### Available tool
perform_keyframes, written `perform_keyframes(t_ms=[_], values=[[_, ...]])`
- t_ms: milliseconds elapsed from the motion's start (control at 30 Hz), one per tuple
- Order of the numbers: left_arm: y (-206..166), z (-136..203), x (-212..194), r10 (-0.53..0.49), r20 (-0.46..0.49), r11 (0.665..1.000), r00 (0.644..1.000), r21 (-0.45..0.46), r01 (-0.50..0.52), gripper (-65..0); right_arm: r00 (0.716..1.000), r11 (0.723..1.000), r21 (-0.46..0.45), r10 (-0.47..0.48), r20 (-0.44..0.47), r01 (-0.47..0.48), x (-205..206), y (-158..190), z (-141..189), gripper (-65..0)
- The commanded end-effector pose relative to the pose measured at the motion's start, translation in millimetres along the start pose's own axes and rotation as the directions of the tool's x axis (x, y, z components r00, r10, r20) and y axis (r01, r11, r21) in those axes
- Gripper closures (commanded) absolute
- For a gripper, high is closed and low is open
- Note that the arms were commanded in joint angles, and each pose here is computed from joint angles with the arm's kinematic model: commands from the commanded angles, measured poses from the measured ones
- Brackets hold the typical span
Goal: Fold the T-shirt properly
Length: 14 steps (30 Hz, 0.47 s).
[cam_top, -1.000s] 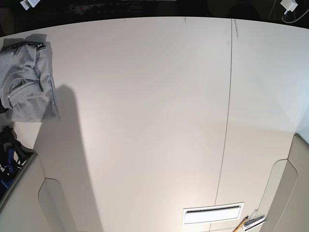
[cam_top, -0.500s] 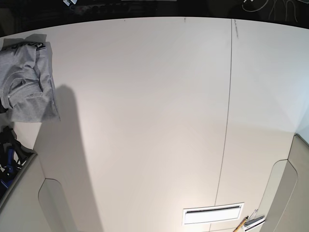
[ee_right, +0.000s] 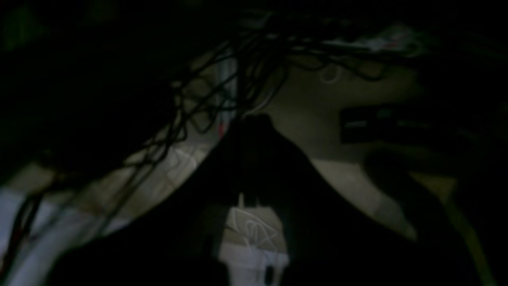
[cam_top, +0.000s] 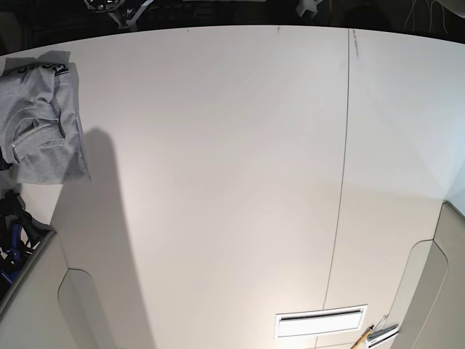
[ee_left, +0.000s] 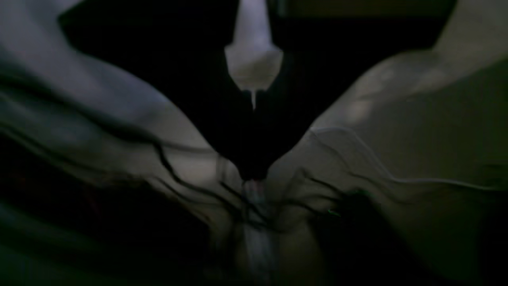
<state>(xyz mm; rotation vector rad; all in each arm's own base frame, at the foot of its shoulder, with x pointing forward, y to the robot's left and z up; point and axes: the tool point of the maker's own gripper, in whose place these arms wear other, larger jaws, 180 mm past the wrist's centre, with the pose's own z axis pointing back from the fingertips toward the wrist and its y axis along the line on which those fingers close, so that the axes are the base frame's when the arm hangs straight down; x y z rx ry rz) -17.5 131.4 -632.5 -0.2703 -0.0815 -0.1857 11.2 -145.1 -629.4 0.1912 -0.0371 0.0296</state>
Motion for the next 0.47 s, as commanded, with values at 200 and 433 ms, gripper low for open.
perform_keyframes(t_ms=[200,433], values=[[13.0,-5.1,48.2,-0.027,0.083,0.995,0.996,0.095,0.019,0.0,0.999,0.999,0.047,-0.011,0.051,0.009,29.9,42.8,-9.3,0.0],[17.4,-4.0,51.9,-0.031,0.088,0.995,0.996,0.102,0.022,0.0,0.997,0.996,0.088,-0.020,0.079,0.013,44.5,67.0,-11.3,0.0]])
